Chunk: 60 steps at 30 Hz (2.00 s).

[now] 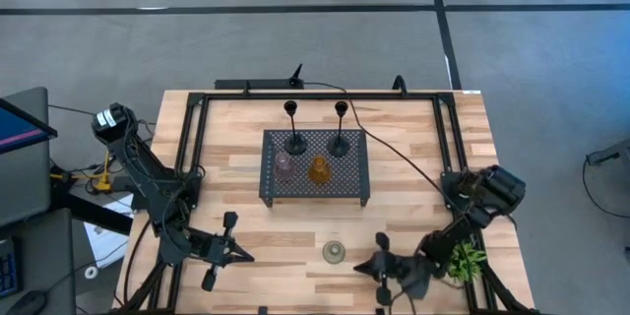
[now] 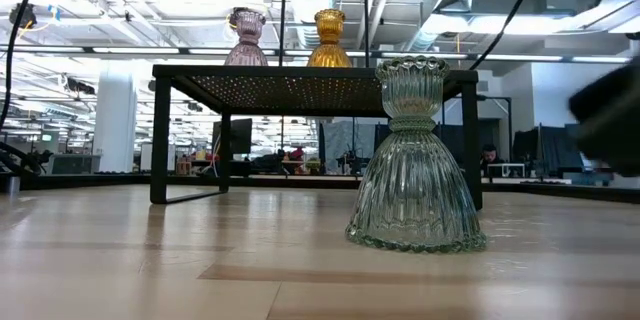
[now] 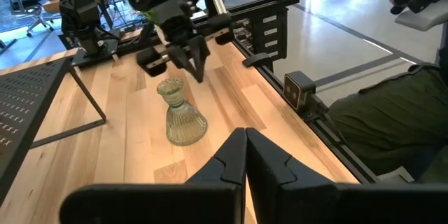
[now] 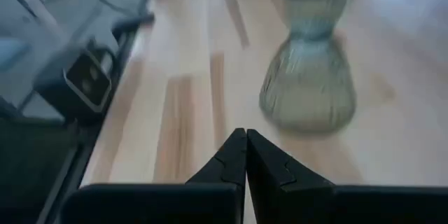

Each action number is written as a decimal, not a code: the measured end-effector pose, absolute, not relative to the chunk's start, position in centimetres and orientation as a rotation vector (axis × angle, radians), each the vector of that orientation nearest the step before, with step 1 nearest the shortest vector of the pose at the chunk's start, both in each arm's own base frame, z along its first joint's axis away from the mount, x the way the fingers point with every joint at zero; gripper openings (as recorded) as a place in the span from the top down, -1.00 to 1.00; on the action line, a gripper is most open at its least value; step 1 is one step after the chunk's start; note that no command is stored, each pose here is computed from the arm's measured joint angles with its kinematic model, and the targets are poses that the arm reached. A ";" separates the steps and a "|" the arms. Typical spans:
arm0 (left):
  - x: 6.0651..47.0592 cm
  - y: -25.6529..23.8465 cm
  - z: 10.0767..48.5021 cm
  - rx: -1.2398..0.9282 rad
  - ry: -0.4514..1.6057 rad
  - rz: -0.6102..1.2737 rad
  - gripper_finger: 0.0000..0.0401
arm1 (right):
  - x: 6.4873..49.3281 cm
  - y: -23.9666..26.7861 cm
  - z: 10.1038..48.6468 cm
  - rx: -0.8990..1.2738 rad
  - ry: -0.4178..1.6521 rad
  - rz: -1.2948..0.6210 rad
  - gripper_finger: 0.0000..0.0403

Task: Pick & Place candle stick holders
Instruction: Align the green glass candle holder with the orange glass candle holder on the shelf

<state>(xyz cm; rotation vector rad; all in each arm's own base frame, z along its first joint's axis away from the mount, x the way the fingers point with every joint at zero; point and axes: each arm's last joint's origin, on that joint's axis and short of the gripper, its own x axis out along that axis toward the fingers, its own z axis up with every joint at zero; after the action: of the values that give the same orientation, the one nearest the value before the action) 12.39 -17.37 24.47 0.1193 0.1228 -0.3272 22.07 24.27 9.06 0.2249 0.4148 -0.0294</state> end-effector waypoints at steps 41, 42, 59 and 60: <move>12.4 -17.4 24.5 0.109 0.125 -0.327 0.97 | 25.3 19.8 8.9 0.189 0.376 -0.084 -0.49; 12.4 -17.4 24.5 0.108 0.125 -0.327 0.97 | 25.4 19.7 8.9 0.191 0.374 -0.086 -0.51; 12.4 -17.4 24.5 0.108 0.125 -0.326 0.97 | 27.4 18.6 9.8 0.274 0.348 -0.023 -0.68; 12.4 -17.4 24.5 0.108 0.125 -0.326 0.97 | 27.6 18.7 10.0 0.265 0.342 -0.020 -0.68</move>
<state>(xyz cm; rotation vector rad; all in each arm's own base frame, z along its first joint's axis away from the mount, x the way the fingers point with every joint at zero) 12.40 -17.37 24.46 0.1084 0.1252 -0.3264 27.59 18.66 10.00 0.2646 0.3424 -0.0201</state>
